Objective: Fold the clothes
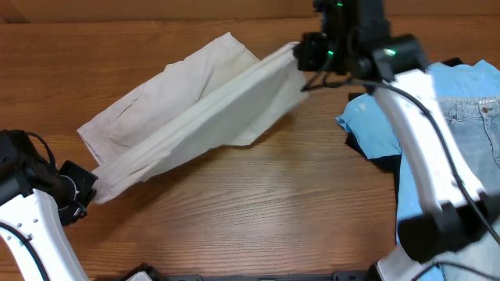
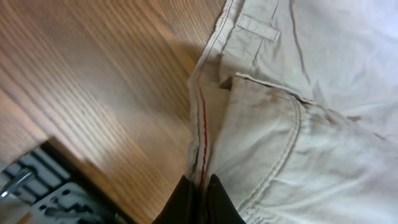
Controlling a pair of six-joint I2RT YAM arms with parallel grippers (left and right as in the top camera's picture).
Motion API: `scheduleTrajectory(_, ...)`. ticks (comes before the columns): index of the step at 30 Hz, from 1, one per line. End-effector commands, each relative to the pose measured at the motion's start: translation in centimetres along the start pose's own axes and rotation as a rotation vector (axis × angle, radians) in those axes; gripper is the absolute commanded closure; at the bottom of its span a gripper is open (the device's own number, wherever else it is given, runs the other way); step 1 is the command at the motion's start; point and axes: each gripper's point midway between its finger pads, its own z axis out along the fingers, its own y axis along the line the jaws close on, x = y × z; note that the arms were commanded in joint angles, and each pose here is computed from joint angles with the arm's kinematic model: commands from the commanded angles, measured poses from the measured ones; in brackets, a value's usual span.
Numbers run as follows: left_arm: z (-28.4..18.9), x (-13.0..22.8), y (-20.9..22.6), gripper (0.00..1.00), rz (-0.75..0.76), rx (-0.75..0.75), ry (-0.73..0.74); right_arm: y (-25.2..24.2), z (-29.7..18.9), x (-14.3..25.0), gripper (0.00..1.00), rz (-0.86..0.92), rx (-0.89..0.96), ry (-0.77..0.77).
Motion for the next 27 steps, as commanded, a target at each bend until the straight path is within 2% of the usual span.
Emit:
scheduleTrajectory(1,0.6,-2.2,4.2,0.96,-0.06,-0.218,-0.097,-5.4,1.4,-3.3,0.96,0.027,0.179,-0.119)
scheduleTrajectory(9,2.5,-4.3,3.4,0.96,-0.08,-0.202,-0.122,-6.6,7.4,-4.9,0.96,0.01,0.153,-0.177)
scheduleTrajectory(18,6.0,-8.8,0.6,0.96,-0.099,-0.1,-0.178,-5.1,9.3,-8.2,0.96,-0.036,0.062,-0.319)
scheduleTrajectory(23,9.0,-9.3,-0.8,0.96,-0.095,-0.046,-0.114,-5.0,11.0,-7.7,0.96,-0.043,0.068,-0.316)
scheduleTrajectory(27,11.6,-8.4,-1.9,0.96,-0.078,-0.023,-0.02,-6.4,12.0,-6.9,0.96,-0.029,0.116,-0.291)
